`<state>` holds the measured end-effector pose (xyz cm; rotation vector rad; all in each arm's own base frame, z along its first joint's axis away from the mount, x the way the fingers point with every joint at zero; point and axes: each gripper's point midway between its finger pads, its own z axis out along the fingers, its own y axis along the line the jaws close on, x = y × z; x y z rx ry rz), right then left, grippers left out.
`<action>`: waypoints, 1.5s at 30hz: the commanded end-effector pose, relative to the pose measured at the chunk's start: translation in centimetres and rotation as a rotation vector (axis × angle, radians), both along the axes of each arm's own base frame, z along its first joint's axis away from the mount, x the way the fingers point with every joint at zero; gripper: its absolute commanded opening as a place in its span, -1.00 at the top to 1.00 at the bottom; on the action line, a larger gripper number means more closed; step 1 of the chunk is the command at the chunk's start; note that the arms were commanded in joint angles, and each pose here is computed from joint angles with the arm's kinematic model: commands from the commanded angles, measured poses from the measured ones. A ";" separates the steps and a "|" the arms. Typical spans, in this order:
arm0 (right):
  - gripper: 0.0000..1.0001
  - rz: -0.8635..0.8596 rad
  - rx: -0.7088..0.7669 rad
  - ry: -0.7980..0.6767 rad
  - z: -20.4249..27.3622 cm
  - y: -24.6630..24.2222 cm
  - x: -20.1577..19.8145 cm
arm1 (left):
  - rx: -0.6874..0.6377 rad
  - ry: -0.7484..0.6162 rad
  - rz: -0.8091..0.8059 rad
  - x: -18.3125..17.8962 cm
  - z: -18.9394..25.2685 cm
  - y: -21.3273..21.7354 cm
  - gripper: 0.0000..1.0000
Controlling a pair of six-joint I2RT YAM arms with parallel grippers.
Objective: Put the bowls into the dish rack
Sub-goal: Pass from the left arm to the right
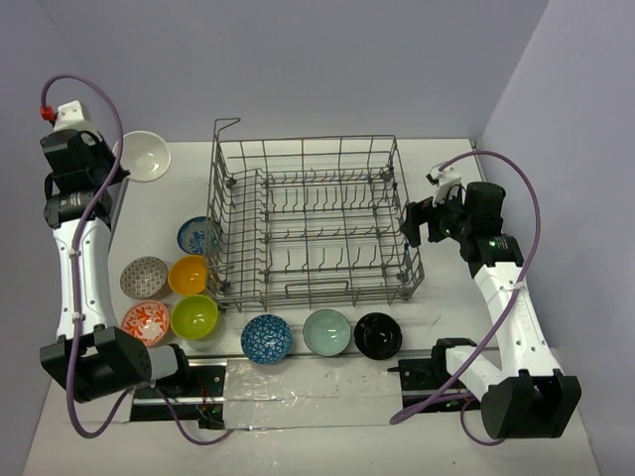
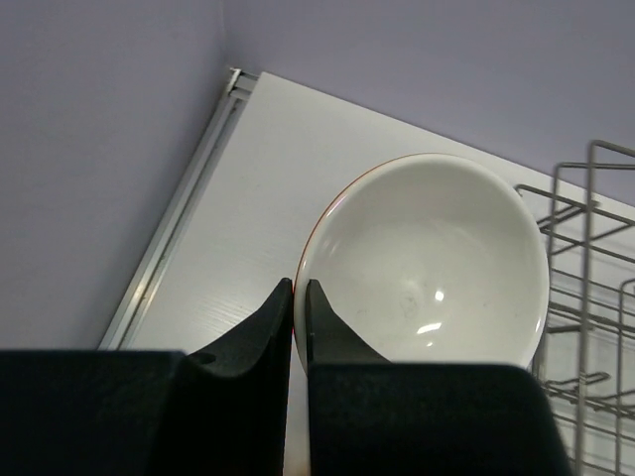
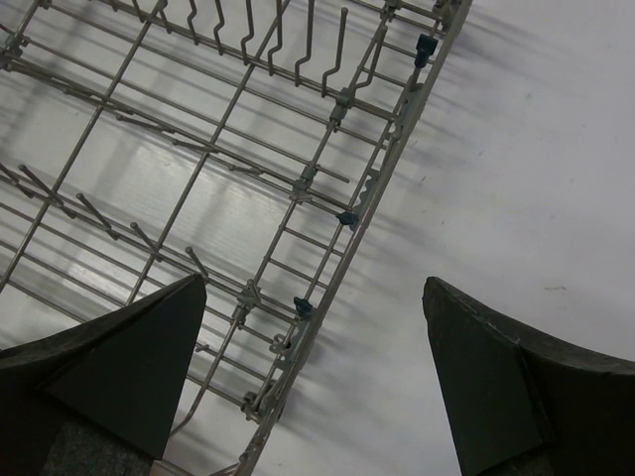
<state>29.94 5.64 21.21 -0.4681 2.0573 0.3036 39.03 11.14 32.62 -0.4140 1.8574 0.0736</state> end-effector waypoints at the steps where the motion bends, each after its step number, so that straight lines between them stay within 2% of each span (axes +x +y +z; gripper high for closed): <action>1: -0.95 0.021 -0.005 -0.082 2.8 0.3 0.1 | 0.021 -0.092 -0.039 0.1 4.6 -1.8 1.00; 9: -0.95 0.020 -0.012 -0.074 2.6 0.2 0.1 | 0.045 -0.078 -0.190 2.8 7.5 -6.7 1.00; 16: -0.93 0.018 -0.010 -0.089 3.0 0.2 0.1 | 0.054 -0.063 -0.301 4.4 7.9 -11.1 1.00; 29: -0.90 0.099 -0.050 -0.236 9.3 0.8 -0.1 | 0.107 0.007 -0.551 6.0 8.1 -20.5 1.00; 34: -0.88 0.192 -0.047 -0.324 12.5 2.1 -0.3 | 0.119 0.032 -0.623 6.4 7.2 -22.3 1.00; 41: -0.87 0.471 0.008 -0.420 15.5 6.1 -1.6 | 0.103 0.074 -0.726 5.8 5.8 -24.6 1.00; 45: -0.88 0.604 -0.018 -0.389 15.1 9.1 -1.8 | 0.119 0.106 -0.779 5.6 4.6 -25.4 1.00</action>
